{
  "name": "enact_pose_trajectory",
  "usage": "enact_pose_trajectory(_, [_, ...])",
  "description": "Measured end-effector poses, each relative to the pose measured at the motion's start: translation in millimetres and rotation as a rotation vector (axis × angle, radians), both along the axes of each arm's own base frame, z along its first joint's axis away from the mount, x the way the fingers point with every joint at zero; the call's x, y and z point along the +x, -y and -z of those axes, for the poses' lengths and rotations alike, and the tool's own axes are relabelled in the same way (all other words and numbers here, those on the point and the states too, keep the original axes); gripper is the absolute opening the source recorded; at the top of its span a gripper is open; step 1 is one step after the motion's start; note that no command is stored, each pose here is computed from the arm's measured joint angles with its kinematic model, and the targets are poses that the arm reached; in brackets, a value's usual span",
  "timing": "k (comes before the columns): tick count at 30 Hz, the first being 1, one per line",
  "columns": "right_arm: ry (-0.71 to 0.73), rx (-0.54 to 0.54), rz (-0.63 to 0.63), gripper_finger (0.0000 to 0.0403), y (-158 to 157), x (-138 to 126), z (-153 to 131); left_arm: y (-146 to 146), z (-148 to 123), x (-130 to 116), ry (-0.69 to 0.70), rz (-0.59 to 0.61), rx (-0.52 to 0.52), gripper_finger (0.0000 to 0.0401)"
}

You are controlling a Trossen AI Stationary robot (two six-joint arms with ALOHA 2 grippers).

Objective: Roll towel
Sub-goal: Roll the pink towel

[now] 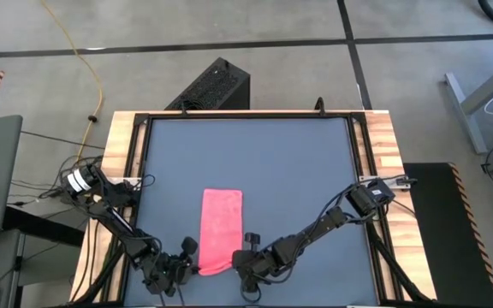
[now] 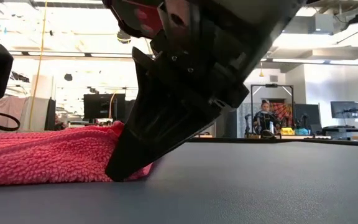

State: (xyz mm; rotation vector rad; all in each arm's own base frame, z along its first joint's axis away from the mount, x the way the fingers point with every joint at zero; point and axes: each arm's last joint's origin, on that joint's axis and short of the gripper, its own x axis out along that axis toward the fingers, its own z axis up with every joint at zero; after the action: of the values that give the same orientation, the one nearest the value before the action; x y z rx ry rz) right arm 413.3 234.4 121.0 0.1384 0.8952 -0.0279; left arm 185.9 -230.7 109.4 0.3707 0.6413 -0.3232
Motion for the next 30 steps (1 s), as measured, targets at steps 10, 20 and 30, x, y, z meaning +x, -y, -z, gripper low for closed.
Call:
enact_pose_trajectory(10, [-0.075,0.199,0.093,0.002,8.0,4.3,0.6,-20.8,-23.6,7.1,-0.098,-0.136,-0.291,0.0])
enact_pose_trajectory(20, [-0.102,0.284,0.175,0.002,6.1,2.4,-0.8,-65.9,9.9,-12.8,-0.258,-0.417,-0.707,0.0])
enact_pose_trajectory(30, [-0.098,0.32,0.211,0.002,-2.1,-3.1,-6.8,-68.0,3.1,-13.8,-0.126,-0.288,-0.769,0.0])
